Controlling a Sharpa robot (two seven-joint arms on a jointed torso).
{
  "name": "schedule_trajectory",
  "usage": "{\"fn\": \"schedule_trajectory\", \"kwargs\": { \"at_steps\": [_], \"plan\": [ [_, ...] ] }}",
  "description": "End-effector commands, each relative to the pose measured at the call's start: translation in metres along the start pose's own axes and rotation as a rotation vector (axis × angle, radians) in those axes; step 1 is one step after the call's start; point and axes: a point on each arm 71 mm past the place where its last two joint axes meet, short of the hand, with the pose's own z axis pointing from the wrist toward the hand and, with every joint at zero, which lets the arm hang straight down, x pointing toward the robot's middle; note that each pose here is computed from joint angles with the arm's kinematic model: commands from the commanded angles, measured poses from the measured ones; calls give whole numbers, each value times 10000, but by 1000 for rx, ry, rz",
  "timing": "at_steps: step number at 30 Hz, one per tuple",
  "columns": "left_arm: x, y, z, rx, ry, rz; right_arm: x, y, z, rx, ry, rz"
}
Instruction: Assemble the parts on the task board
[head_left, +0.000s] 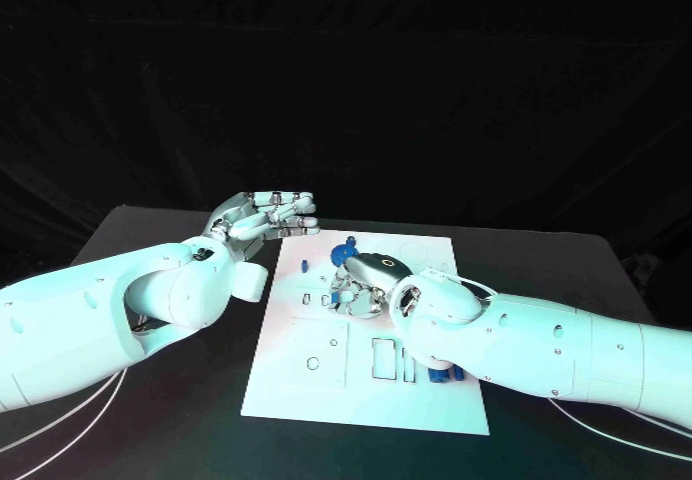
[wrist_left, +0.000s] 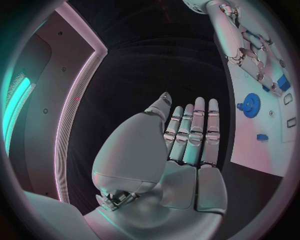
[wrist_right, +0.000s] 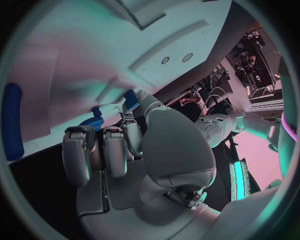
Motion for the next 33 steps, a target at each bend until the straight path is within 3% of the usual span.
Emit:
{"fn": "schedule_trajectory", "kwargs": {
  "at_steps": [1, 21, 28, 33],
  "plan": [
    [25, -11, 1, 6, 19, -7, 55, -21, -8, 15, 36, -20],
    [14, -11, -3, 5, 17, -7, 37, -12, 0, 8, 7, -6],
    [-4, -2, 3, -5, 18, 6, -20, -11, -38, -3, -60, 21],
    [-49, 23, 21, -30, 28, 56, -132, 8, -166, -43, -141, 86]
  ]
}}
